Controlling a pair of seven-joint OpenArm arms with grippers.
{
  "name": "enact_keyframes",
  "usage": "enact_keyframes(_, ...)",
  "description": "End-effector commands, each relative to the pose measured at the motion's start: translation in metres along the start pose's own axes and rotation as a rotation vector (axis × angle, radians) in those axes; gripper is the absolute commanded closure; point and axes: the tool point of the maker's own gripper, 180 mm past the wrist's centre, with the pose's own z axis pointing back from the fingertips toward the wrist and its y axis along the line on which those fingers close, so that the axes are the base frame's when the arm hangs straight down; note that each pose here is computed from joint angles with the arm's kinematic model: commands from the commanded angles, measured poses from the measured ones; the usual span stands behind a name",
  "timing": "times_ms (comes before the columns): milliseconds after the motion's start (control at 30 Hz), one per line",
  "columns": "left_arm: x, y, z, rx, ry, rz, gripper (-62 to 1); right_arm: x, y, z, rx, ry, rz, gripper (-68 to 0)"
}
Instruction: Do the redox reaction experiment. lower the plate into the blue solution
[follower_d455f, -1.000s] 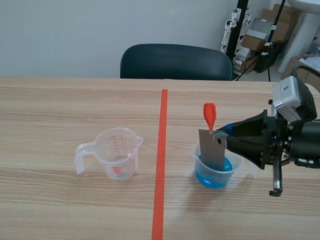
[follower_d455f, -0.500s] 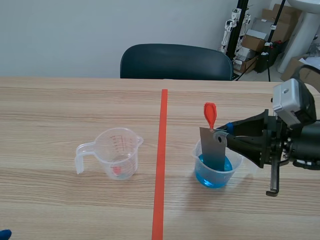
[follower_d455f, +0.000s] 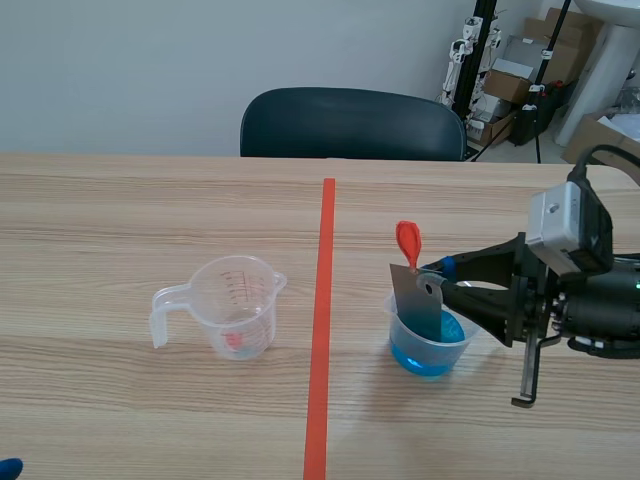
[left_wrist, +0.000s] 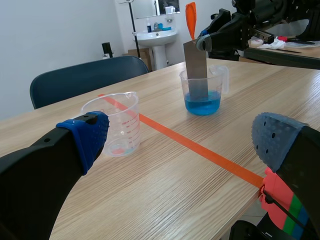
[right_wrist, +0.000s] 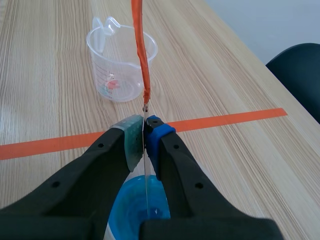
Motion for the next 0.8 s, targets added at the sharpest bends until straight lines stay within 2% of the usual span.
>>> enact_keyframes(0,0.0095,0.0002,-0.001,0.007,-0.052,0.0,-60.2,0.0099,-0.011,0.0001,-0.025,-0.036,0.013,-0.4)
enact_keyframes(767,0.0095,0.0003,-0.0009,0.007,-0.052,0.0,-60.2,0.0057,-0.0121,0.0017,-0.03,-0.021,0.01,-0.4)
